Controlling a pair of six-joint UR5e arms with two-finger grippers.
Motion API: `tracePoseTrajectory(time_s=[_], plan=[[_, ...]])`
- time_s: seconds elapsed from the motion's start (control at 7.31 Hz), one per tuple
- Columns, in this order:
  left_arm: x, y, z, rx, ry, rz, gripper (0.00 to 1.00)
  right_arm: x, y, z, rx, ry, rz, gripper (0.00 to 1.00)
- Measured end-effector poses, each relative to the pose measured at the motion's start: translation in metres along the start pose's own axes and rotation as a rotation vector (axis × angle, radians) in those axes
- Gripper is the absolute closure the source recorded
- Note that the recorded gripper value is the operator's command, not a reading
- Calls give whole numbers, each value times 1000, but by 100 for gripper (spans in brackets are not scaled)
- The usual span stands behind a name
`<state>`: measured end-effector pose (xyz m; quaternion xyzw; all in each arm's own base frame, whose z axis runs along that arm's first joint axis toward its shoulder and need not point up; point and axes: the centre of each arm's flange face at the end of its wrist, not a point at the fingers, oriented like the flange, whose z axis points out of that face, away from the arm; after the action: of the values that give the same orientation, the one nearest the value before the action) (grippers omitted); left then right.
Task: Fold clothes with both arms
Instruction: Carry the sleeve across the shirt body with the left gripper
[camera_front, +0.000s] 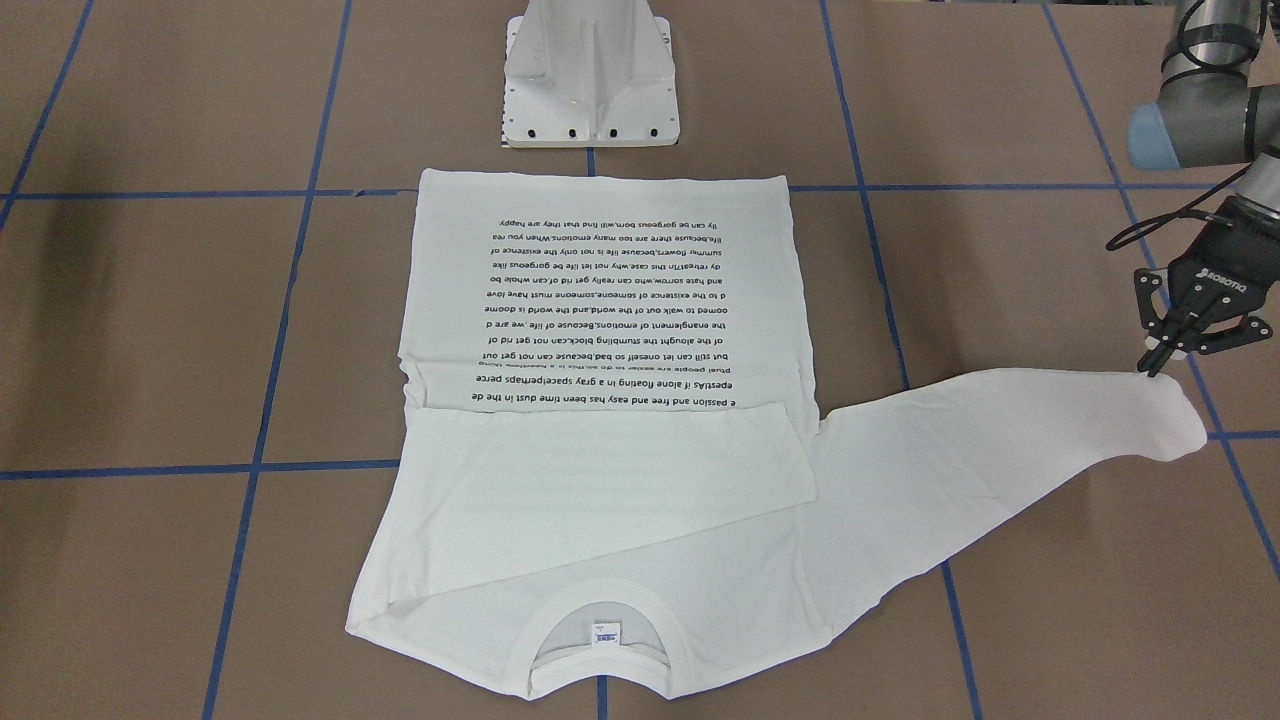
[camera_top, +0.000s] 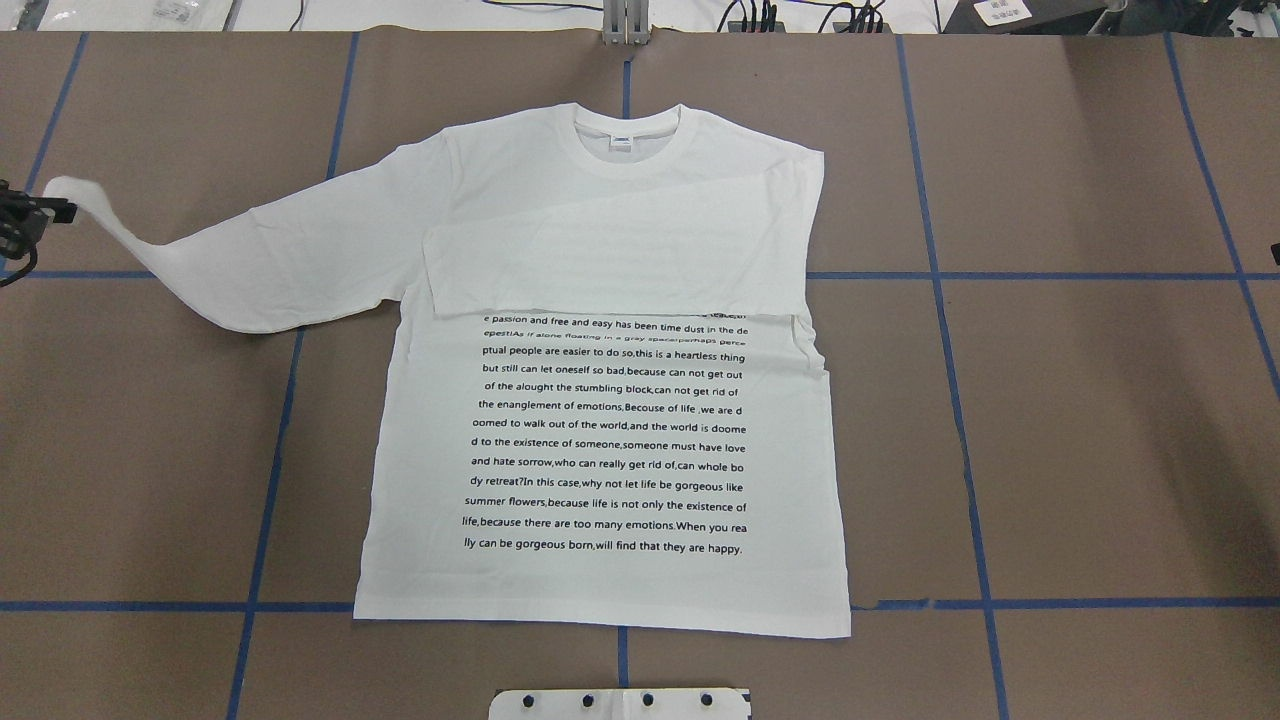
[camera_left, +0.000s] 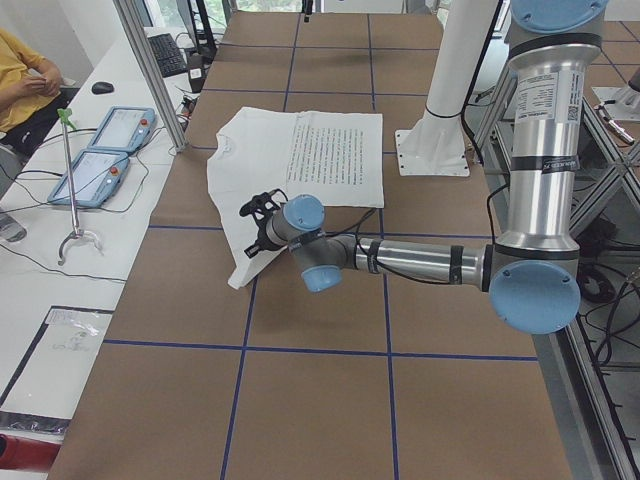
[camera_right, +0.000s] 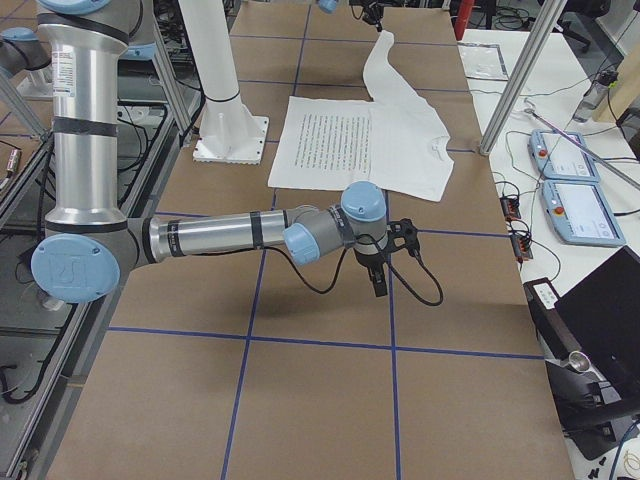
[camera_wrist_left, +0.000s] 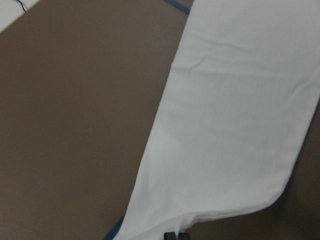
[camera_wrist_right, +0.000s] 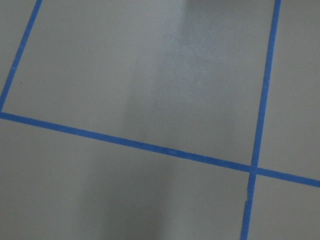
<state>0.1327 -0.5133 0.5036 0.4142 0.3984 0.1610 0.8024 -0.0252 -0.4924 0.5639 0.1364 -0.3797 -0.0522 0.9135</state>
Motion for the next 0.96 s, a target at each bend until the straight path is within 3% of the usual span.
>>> tracePoseTrajectory(time_s=[0.27,0.41,0.68,0.96], plan=[[34,-103,4,105,50,-186,100,1,1,1,-2,1,2,0],[60,-161,6,128,76,-273,100,1,2,1,-3,1,3,0],[141,-264,17,130,130,-421,100,2,2,1,-3,1,6,0],[252,-328,50,124,133,-540,100,3,2,0,-1,2,9,0]])
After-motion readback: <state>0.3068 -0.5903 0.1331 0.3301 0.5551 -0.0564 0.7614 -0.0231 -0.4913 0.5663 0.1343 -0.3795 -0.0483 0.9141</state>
